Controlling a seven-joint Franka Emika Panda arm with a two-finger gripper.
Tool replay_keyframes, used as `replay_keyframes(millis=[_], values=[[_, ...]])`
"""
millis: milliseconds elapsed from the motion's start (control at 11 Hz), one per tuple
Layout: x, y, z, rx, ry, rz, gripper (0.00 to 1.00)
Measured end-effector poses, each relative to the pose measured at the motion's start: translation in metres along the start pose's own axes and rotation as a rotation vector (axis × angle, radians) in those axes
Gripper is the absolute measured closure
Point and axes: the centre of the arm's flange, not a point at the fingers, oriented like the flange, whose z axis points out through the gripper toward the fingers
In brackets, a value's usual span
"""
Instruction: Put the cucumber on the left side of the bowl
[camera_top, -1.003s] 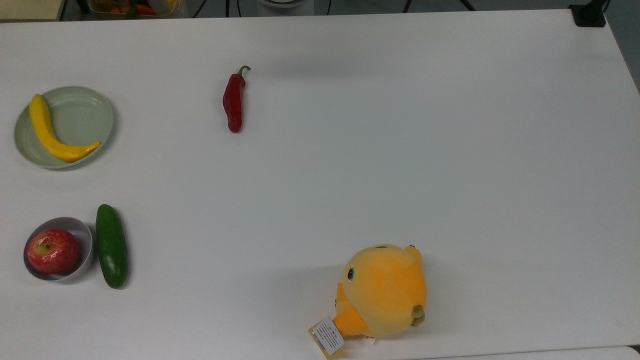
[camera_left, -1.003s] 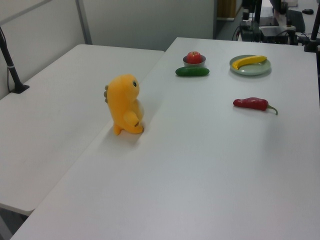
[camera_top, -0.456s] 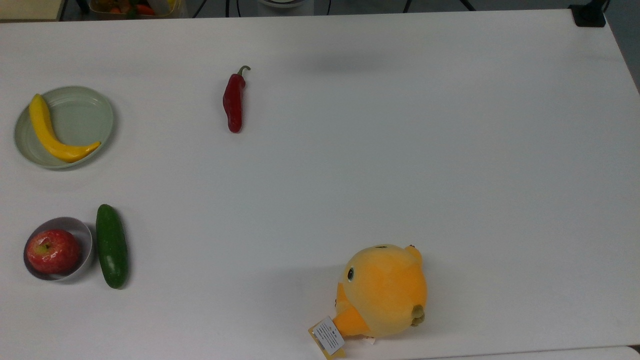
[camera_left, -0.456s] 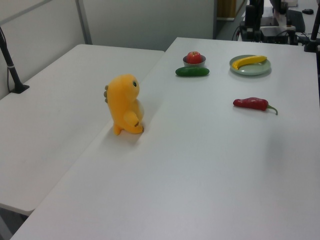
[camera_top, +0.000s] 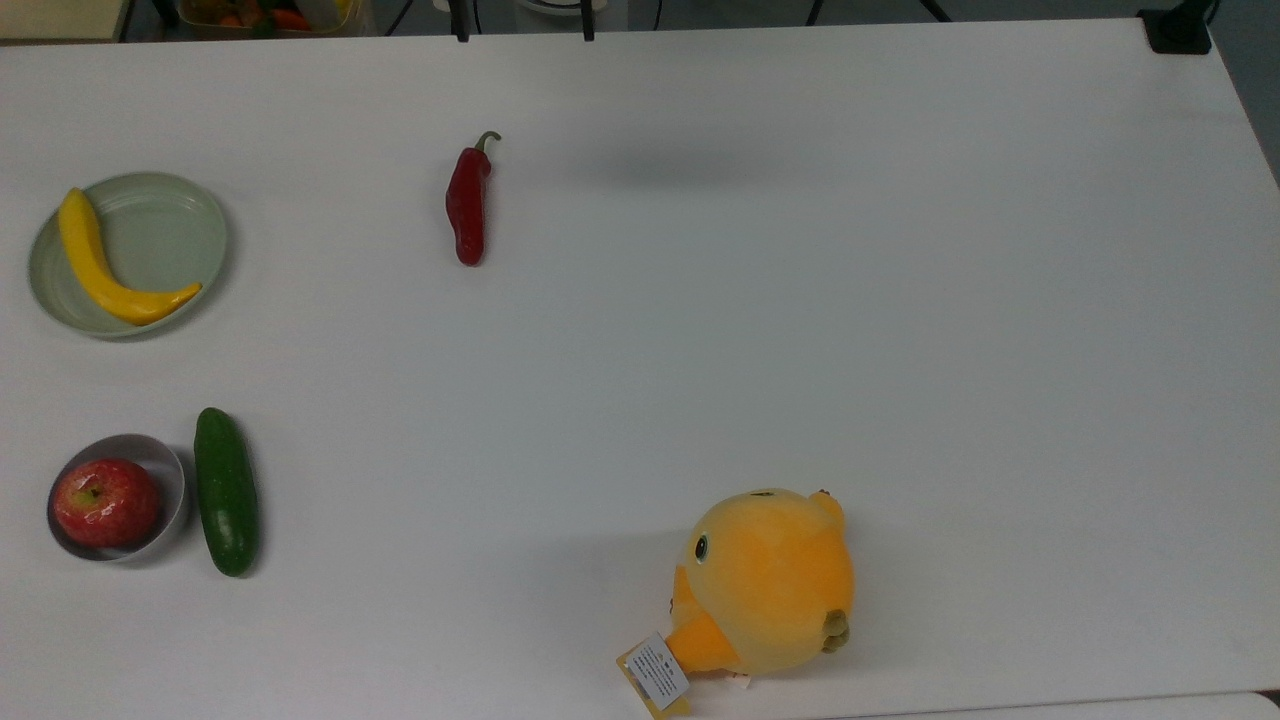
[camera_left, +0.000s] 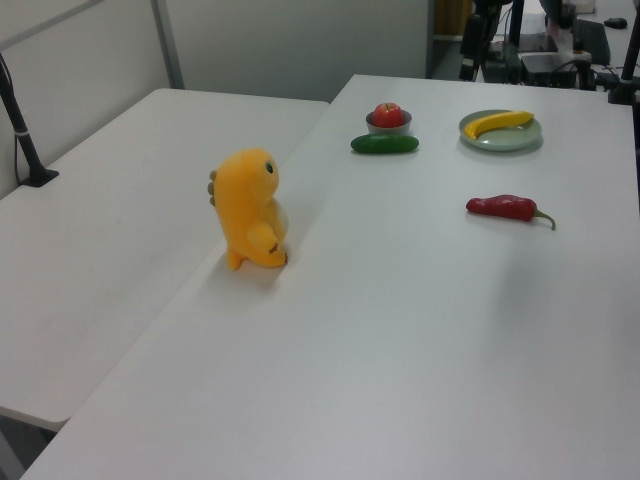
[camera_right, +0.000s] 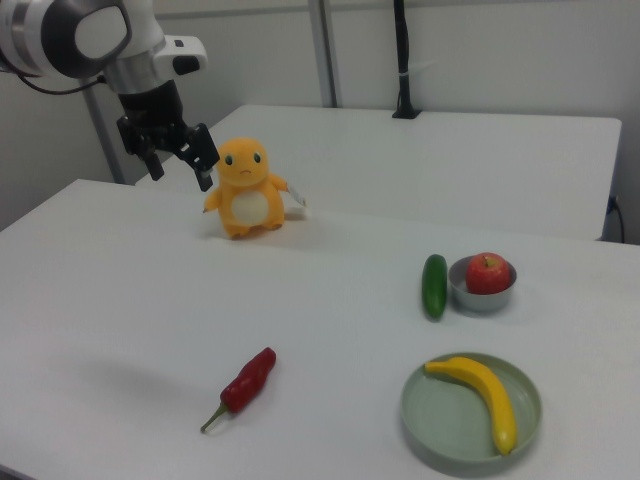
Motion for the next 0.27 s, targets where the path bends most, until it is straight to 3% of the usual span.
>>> replay_keyframes(millis=[274], values=[[0.0,0.017,-0.001,0.008,0.002,-0.017,0.0]])
